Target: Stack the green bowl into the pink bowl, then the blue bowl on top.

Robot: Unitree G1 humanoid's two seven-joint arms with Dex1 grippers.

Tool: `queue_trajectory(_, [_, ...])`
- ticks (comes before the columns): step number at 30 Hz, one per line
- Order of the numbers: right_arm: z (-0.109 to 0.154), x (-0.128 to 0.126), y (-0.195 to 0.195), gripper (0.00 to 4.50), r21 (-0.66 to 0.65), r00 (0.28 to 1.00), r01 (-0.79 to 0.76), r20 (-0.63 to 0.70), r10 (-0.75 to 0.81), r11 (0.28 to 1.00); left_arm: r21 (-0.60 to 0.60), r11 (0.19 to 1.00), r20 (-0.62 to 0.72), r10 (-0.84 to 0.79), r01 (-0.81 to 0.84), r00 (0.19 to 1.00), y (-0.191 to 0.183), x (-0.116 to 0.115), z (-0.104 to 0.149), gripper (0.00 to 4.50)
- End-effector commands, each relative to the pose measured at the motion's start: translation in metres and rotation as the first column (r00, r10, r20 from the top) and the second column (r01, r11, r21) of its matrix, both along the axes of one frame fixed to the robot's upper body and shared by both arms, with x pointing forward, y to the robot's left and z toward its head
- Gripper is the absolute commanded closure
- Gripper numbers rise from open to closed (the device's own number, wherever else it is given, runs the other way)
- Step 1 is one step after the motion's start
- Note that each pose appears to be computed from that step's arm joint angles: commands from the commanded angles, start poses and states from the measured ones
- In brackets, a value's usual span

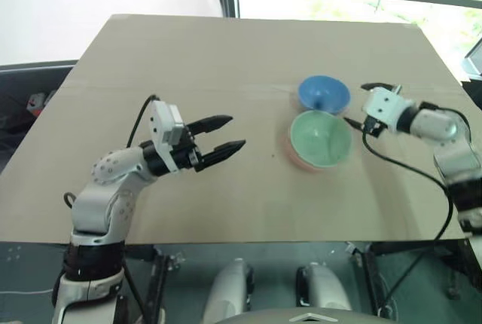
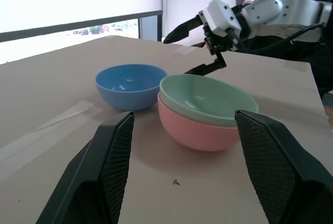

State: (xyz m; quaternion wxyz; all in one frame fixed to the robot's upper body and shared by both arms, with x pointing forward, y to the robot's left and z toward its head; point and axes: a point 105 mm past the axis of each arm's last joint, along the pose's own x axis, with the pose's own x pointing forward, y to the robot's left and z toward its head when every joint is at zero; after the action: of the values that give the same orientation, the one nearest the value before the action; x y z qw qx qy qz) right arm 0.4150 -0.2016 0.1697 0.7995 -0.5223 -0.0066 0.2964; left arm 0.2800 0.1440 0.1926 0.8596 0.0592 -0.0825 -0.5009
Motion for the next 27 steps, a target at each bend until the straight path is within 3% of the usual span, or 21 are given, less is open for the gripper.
queue_trajectory(1, [-0.007, 0.011, 0.010, 0.08, -0.114, 0.997, -0.063, 0.029, 0.066, 0.992, -0.009, 1.000, 0.057, 0.017, -0.017, 0.998, -0.001, -0.011, 0.012, 1.22])
queue_trajectory(7, [-0.025, 0.016, 0.034, 0.08, -0.164, 0.989, -0.146, 0.002, 0.149, 0.976, -0.016, 0.998, 0.064, 0.054, -0.053, 0.997, 0.002, -0.013, 0.012, 1.22])
queue_trajectory(10, [-0.030, 0.018, 0.037, 0.76, -0.166, 0.990, -0.141, -0.018, 0.140, 0.976, -0.017, 0.998, 0.066, 0.058, -0.057, 0.996, 0.001, -0.014, 0.012, 1.22])
queue_trajectory(14, [-0.024, 0.022, 0.034, 2.11, -0.193, 0.992, -0.119, 0.023, 0.126, 0.974, -0.015, 0.998, 0.076, 0.060, -0.059, 0.995, 0.001, -0.012, 0.013, 1.22])
queue_trajectory(17, [-0.018, 0.023, 0.030, 3.44, -0.207, 0.991, -0.112, 0.053, 0.125, 0.972, -0.016, 0.999, 0.080, 0.053, -0.052, 0.995, 0.000, -0.010, 0.013, 1.22])
queue_trajectory(19, [-0.015, 0.022, 0.028, 3.98, -0.220, 0.988, -0.114, 0.074, 0.133, 0.969, -0.018, 0.999, 0.081, 0.046, -0.045, 0.996, -0.002, -0.009, 0.013, 1.22])
queue_trajectory(20, [-0.009, 0.021, 0.025, 4.49, -0.219, 0.986, -0.118, 0.091, 0.140, 0.969, -0.019, 0.999, 0.081, 0.043, -0.042, 0.996, -0.003, -0.007, 0.012, 1.22])
queue_trajectory(22, [0.010, 0.019, 0.023, 4.49, -0.170, 0.980, -0.129, 0.129, 0.151, 0.977, -0.020, 0.999, 0.081, 0.041, -0.040, 0.996, -0.005, -0.004, 0.011, 1.22])
queue_trajectory(24, [0.034, 0.014, 0.026, 4.49, -0.028, 0.975, -0.166, 0.144, 0.169, 0.986, -0.023, 0.999, 0.078, 0.048, -0.046, 0.996, -0.005, 0.000, 0.010, 1.22])
queue_trajectory(27, [0.051, -0.012, 0.038, 4.49, 0.068, 0.952, -0.292, 0.113, 0.284, 0.954, -0.021, 0.998, 0.080, 0.061, -0.059, 0.995, -0.005, 0.004, 0.008, 1.22])
